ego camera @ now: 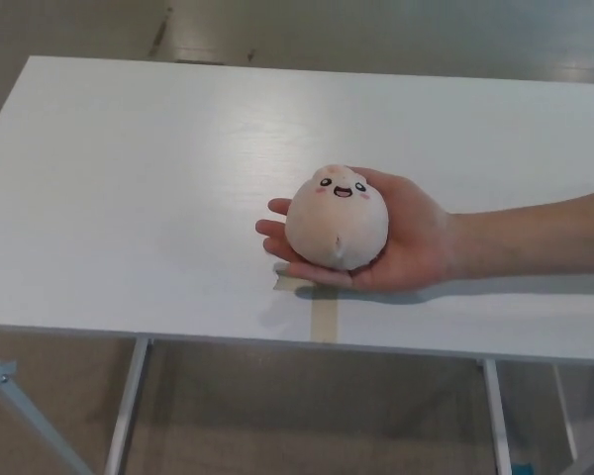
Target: Use the left hand to take the pink dumpling toy on a person's hand and put it on the desk.
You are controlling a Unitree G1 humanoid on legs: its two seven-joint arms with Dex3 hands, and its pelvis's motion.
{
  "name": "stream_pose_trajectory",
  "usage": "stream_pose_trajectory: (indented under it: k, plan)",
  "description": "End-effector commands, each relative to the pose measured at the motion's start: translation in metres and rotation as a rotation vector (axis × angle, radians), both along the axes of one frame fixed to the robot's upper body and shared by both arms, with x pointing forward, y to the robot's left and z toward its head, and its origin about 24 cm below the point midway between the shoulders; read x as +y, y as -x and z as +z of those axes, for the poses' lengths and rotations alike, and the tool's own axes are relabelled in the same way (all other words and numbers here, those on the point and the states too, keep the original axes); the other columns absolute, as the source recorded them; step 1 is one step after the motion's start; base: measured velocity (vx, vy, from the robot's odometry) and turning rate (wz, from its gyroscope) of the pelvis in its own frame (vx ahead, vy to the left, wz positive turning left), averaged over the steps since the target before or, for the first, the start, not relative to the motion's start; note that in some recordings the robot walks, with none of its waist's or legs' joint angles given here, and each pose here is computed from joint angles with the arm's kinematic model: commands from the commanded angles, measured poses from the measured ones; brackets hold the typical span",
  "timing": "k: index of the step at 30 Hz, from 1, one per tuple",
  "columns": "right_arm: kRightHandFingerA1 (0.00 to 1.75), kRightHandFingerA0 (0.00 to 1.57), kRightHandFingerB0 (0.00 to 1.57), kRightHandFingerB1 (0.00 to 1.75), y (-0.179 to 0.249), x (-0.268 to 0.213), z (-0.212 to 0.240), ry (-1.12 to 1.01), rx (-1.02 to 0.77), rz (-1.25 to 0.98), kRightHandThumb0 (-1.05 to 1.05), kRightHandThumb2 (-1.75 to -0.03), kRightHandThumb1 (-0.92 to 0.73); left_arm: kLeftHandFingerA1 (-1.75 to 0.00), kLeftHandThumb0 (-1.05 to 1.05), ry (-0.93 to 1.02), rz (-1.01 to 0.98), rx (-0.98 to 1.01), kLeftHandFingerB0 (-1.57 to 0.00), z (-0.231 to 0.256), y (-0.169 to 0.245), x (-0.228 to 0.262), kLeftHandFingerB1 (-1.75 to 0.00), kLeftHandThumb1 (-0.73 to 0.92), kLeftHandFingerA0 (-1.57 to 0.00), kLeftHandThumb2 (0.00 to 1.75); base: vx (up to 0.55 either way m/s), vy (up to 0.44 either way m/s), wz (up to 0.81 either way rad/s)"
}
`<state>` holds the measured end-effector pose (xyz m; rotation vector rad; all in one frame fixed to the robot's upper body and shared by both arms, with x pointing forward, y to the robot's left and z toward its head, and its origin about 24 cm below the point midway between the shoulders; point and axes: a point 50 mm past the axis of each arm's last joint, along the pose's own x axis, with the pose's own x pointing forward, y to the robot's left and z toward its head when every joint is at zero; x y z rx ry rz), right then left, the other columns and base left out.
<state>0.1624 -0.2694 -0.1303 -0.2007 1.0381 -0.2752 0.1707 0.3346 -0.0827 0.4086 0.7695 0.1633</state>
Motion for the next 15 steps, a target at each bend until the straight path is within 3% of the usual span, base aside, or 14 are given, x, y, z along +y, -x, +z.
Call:
stream_pose_trajectory:
  k: [1, 6, 15]
  plan:
    - [0.46, 0.67, 0.51, 0.41, 0.007, -0.002, -0.002, -0.001, 0.018, -0.005, -0.22, -0.6, -0.68, -0.44, -0.26, -0.017, -0.192, -0.152, -0.48, 0.019, 0.003, -0.005, -0.39, 0.61, -0.64, 0.58, 0.0, 0.0, 0.0]
    - [0.46, 0.67, 0.51, 0.41, 0.008, -0.002, -0.003, 0.001, 0.024, -0.001, -0.22, -0.6, -0.68, -0.43, -0.28, -0.041, -0.296, -0.236, -0.49, 0.042, 0.015, -0.009, -0.38, 0.57, -0.62, 0.57, 0.0, 0.0, 0.0]
    - [0.46, 0.69, 0.54, 0.42, 0.007, 0.0, -0.003, -0.004, 0.03, -0.003, -0.22, -0.6, -0.68, -0.45, -0.31, 0.012, -0.451, -0.509, -0.49, 0.128, 0.066, -0.027, -0.39, 0.54, -0.61, 0.56, 0.0, 0.0, 0.0]
